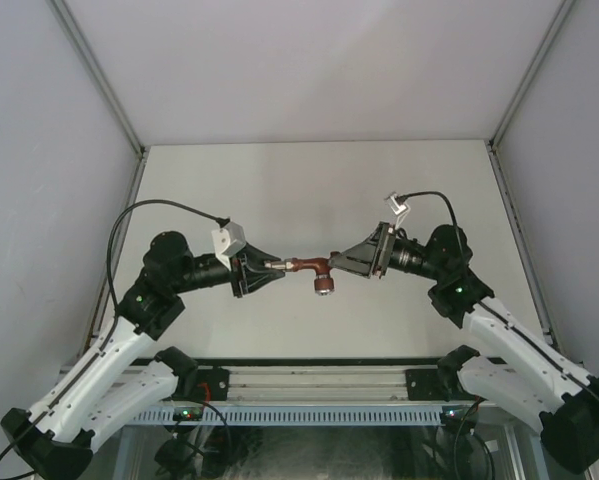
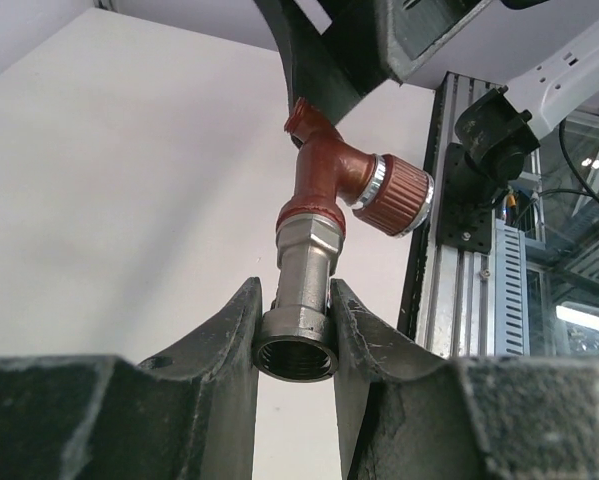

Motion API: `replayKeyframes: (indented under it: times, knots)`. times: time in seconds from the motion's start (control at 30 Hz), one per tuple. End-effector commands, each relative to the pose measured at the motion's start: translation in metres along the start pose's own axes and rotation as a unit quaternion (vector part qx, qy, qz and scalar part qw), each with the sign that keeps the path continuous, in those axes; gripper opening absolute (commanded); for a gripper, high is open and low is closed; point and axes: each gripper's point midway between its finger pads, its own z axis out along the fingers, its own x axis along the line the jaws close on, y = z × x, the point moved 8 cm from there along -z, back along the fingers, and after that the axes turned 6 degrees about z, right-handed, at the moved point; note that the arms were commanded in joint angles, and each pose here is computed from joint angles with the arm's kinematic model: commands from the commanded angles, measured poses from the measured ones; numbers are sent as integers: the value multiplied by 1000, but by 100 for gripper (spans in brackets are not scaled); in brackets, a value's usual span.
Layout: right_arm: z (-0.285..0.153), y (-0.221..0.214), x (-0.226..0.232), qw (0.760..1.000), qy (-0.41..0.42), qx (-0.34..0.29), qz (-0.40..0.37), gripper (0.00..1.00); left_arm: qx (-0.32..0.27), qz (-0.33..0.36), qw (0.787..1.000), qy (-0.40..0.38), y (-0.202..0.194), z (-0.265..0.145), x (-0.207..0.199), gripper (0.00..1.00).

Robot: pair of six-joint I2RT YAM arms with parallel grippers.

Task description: Install the water faucets

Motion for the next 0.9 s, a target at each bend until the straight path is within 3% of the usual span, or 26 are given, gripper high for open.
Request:
replayKeyframes:
  times: [0.0,0.1,0.3,0.4,0.43,0.47,0.57,0.67,0.87]
  knots:
    - [-13,19,13,972,-20,-93,-214,73,-27,12,999,-21,11,-2,-7,0]
    - [-25,23,11,933,-55,-120,-334,78,-29,7,999,-27,14,-2,-9,0]
    - [-39,21,17,813,-67,-102,-569,86,-27,0,999,-32,14,-2,-9,0]
    - [-38,7,15,721,-44,-38,-691,89,-29,-2,999,-31,15,-2,-10,0]
    - [-37,3,14,662,-32,-10,-749,90,-29,-5,999,-29,16,-2,-9,0]
    - [-35,-3,12,621,-24,14,-783,91,-29,-6,999,-29,17,-2,-10,0]
    - [-28,-10,2,530,-53,36,-845,92,-27,-12,999,-29,19,-2,-10,0]
    - [-25,-8,0,483,-83,33,-871,93,-20,-19,999,-27,18,-2,-9,0]
    - [-20,-8,5,436,-80,17,-896,93,-14,-33,999,-35,17,-1,-10,0]
